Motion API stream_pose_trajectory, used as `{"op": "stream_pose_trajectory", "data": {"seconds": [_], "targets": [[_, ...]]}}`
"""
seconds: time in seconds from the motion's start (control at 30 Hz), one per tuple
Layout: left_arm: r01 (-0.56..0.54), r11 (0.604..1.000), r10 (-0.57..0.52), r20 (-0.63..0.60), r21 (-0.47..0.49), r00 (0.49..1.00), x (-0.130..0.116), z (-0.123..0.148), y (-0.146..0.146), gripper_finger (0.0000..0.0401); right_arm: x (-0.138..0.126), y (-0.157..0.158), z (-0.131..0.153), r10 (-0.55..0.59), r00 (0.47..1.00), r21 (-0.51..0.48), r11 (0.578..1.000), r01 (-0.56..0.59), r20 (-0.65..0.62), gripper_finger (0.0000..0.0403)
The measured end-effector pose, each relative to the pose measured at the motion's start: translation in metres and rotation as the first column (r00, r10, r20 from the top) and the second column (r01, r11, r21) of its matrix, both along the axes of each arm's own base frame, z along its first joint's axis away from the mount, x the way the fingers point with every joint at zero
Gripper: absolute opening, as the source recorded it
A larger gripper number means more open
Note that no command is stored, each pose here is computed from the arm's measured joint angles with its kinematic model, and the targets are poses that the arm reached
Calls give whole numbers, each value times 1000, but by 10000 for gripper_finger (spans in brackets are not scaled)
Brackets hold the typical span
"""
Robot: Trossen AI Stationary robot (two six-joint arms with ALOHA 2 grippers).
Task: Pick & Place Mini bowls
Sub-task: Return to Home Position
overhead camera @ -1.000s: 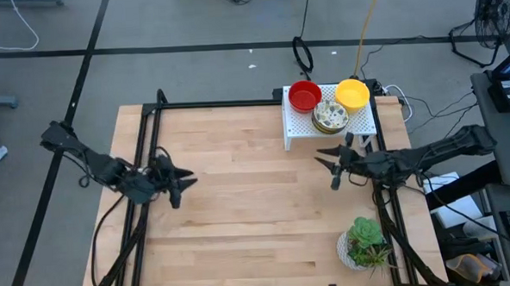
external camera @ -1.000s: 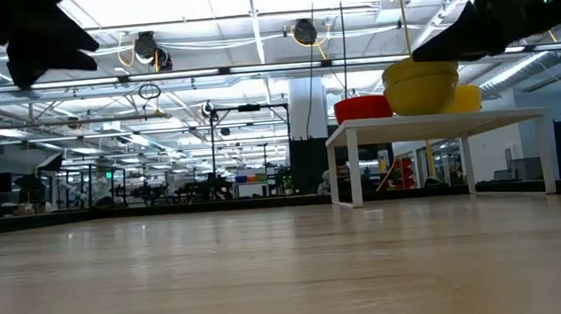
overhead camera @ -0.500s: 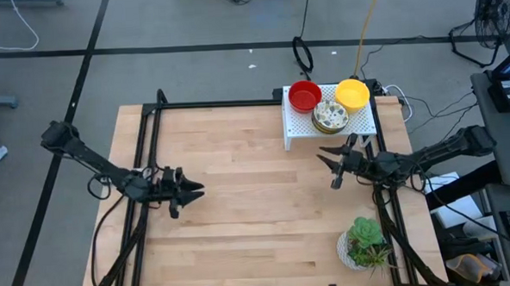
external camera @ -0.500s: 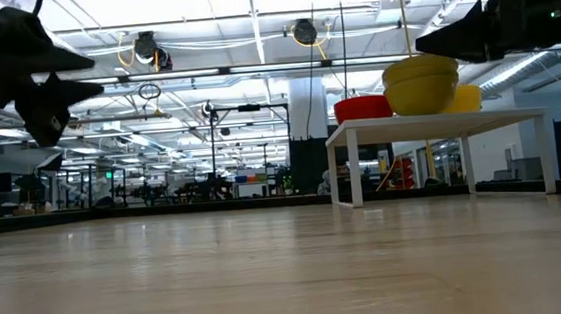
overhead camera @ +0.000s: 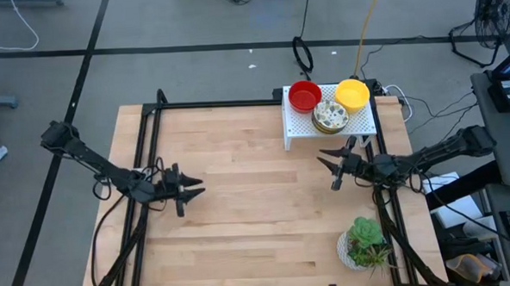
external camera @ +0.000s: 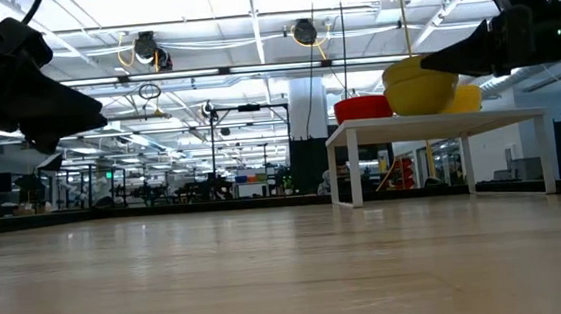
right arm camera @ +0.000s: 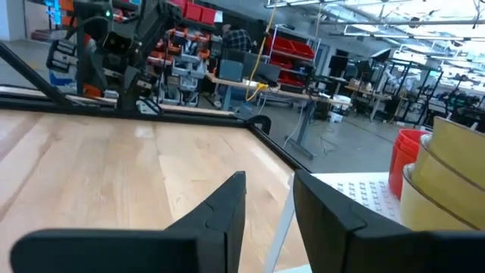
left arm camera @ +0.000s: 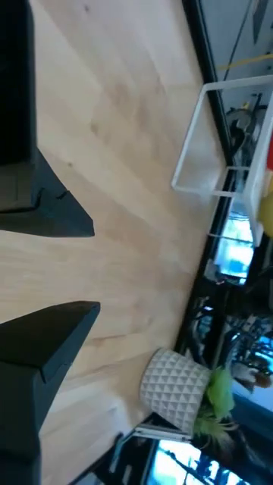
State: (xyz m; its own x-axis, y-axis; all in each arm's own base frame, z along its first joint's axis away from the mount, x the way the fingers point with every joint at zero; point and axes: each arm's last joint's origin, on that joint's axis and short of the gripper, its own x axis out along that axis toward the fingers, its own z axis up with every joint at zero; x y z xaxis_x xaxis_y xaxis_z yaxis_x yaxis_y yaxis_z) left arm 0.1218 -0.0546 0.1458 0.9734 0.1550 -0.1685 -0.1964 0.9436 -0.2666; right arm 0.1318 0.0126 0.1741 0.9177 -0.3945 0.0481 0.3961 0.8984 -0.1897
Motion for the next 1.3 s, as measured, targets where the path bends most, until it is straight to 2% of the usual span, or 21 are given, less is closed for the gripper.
{"op": "stream_pose_trajectory", "data": {"seconds": [0.77,1.07,1.3], "targets": [[7,1000,-7,4,-6,1000,0,1,0,150,0,0,-1,2,1000,-4,1000,-2,-5,102],[18,993,4,182,-118,983,-10,23,6,150,-2,0,1,3,1000,1,1000,-3,17,102],[38,980,26,311,-198,950,-20,38,12,150,-10,-2,13,1,993,25,1000,-4,121,102]]}}
